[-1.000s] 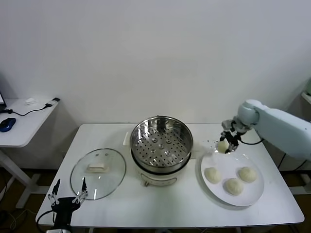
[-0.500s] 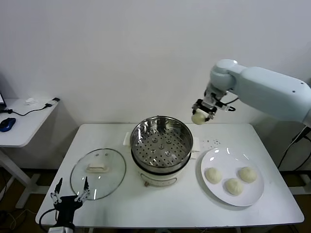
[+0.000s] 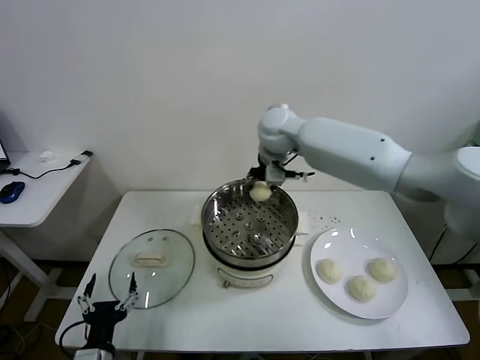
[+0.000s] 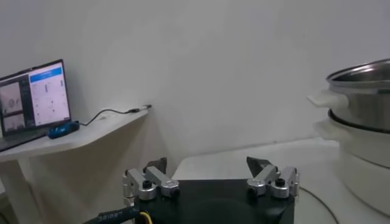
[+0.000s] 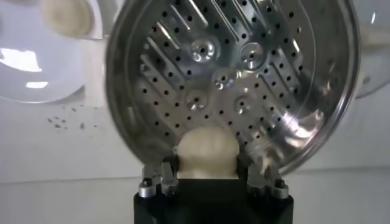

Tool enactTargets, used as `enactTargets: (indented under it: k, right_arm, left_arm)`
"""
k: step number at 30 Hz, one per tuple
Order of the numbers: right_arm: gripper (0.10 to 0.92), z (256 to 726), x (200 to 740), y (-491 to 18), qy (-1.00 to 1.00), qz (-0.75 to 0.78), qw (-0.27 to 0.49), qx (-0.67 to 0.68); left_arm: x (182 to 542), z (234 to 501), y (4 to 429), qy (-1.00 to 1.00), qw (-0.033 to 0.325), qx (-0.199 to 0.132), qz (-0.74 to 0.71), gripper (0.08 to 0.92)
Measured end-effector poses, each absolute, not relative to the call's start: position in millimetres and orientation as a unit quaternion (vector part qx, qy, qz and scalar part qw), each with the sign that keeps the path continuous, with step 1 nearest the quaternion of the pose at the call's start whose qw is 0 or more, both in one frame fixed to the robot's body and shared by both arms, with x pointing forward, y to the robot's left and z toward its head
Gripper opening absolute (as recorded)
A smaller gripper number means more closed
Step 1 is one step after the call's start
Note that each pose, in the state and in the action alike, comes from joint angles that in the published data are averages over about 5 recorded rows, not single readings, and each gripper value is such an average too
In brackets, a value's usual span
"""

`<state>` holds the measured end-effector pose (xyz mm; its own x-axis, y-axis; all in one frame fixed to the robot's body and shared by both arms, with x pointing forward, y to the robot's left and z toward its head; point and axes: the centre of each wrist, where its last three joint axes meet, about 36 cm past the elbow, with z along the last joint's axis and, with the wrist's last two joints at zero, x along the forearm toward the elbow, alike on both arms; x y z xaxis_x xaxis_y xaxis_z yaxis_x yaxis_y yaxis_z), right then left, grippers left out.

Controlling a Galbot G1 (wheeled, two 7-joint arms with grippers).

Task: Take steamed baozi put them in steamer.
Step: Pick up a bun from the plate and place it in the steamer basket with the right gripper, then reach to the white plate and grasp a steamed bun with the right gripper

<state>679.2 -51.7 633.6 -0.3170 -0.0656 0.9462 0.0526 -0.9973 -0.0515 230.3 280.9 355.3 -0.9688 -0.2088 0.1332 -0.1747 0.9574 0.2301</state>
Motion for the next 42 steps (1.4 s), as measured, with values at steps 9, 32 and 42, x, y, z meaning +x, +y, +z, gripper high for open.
enactTargets:
  k: [9, 32, 42]
  right_arm:
    - [0.619, 592.1, 690.6, -37.9, -0.007, -0.805, 0.025, -0.593]
    - [0.823, 611.8, 700.0, -55.2, 0.036, -0.797, 0.015, -0.603]
    - [0.823, 684.8, 698.2, -142.9, 0.201, -0.764, -0.056, -0.610]
  left_arm:
    - [225.5, 353.8, 284.2, -0.985, 0.083, 0.098, -0.114, 0.823]
    - [224.6, 355.3, 283.4, -0.985, 0.084, 0.100, -0.114, 0.823]
    - [223.1, 364.2, 280.6, -0.986, 0.078, 0.097, -0.114, 0.823]
